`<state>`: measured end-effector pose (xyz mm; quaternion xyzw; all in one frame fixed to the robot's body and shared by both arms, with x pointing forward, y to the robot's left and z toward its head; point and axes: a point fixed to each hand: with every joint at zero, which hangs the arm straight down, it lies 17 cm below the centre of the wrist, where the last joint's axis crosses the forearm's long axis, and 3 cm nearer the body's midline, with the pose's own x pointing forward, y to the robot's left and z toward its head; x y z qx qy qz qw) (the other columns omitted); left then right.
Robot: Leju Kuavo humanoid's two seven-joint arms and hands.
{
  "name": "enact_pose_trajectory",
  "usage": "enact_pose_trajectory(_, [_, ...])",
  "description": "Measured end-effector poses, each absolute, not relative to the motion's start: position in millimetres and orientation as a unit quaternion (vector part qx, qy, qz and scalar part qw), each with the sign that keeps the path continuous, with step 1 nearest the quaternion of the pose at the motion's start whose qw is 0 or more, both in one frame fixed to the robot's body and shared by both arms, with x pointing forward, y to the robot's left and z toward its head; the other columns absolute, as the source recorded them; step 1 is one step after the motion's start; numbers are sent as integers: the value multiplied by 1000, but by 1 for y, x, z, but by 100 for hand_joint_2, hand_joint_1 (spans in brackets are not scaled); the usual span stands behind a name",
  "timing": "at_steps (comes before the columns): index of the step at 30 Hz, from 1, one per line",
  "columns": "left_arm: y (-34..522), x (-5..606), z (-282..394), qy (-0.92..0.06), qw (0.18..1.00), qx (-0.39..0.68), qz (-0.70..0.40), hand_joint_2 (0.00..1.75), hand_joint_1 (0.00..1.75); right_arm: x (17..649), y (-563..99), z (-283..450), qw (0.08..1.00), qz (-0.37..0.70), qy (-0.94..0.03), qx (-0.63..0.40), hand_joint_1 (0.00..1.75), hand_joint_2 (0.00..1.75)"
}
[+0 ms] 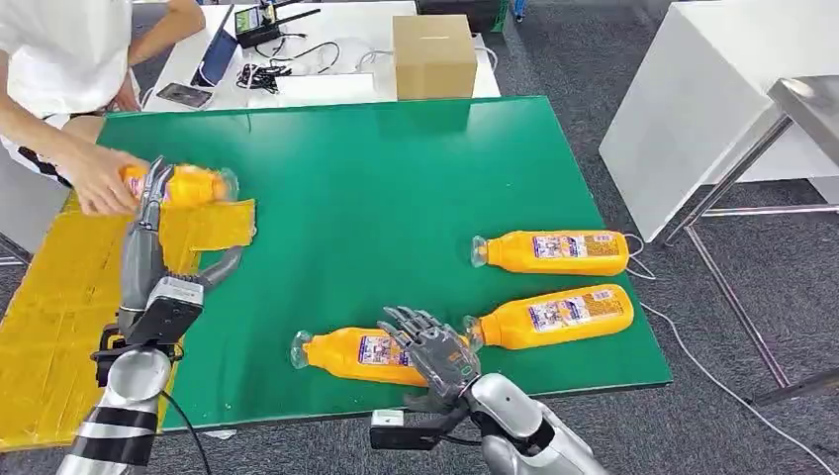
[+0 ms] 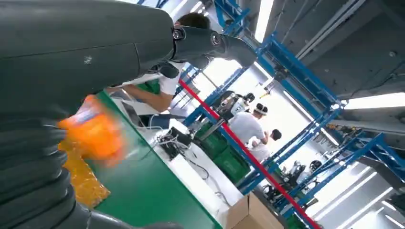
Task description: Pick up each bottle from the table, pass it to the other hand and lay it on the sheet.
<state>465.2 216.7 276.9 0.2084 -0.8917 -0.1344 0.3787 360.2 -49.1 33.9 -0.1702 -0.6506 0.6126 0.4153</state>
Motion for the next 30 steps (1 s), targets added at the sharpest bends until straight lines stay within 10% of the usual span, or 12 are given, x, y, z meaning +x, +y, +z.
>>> enact_pose_trajectory(14, [166, 448, 303, -917, 352, 136, -126, 175, 0, 419, -43, -2, 499, 623, -569, -198, 2, 175])
enact_pose_trajectory(15, [165, 448, 303, -918, 352, 134, -126, 175, 0, 421, -43, -4, 501, 625, -564, -200, 35, 175])
enact_pose_trajectory(16, [163, 448, 304, -918, 351, 132, -127, 175, 0, 423, -42, -5, 503, 626, -560, -201, 134, 175])
enact_pose_trajectory(17, [162, 448, 305, -919, 351, 131, -127, 175, 0, 425, -42, -6, 505, 628, -557, -202, 175, 175])
enact_pose_trajectory(30, [154, 447, 307, -921, 352, 116, -120, 175, 0, 437, -37, -11, 516, 636, -537, -203, 175, 175])
